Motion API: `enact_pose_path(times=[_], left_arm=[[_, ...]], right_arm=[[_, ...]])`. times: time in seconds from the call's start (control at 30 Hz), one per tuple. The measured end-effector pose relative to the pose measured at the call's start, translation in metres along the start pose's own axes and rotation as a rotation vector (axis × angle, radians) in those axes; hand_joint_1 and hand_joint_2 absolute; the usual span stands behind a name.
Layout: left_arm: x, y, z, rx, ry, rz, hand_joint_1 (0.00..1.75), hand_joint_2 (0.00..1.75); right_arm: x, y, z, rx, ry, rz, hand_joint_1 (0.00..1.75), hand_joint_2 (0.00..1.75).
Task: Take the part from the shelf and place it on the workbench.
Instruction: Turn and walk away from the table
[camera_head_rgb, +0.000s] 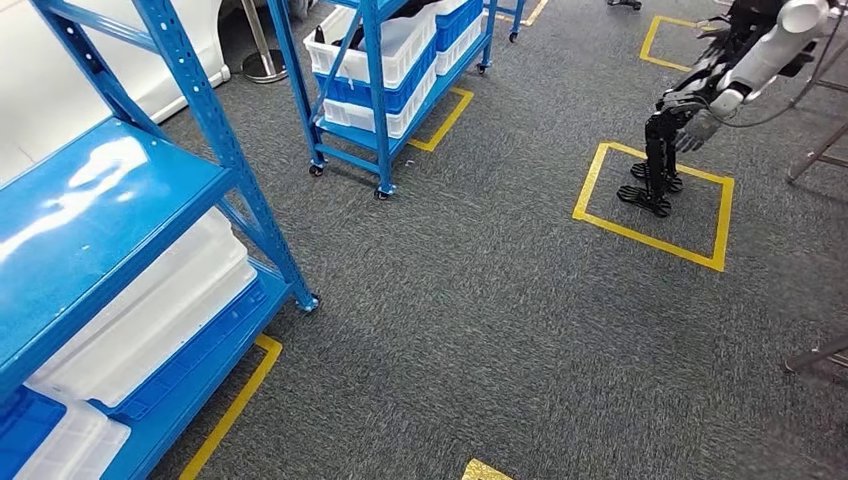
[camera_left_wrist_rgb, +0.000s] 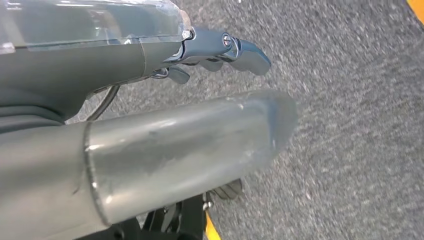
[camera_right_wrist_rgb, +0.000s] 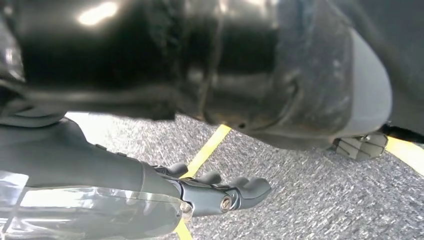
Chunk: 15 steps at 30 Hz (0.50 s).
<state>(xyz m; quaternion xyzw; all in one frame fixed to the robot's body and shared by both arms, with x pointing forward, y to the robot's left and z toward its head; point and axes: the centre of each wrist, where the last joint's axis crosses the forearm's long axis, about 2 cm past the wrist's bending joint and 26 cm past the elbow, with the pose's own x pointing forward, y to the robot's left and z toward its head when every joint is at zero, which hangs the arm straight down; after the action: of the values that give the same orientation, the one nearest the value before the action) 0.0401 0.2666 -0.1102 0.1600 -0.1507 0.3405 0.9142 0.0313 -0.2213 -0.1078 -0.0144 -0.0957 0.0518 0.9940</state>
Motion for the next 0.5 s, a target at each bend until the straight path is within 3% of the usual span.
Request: enact_pose_path(times=[0.5], left_arm=[[-0.0008,-0.0017,0.0008,-0.007,0.002,0.002,0.0,0.0]], right_arm=[[0.0001,-0.0016,-0.0003,-0.004,0.001,0.001,0.0,0.0]])
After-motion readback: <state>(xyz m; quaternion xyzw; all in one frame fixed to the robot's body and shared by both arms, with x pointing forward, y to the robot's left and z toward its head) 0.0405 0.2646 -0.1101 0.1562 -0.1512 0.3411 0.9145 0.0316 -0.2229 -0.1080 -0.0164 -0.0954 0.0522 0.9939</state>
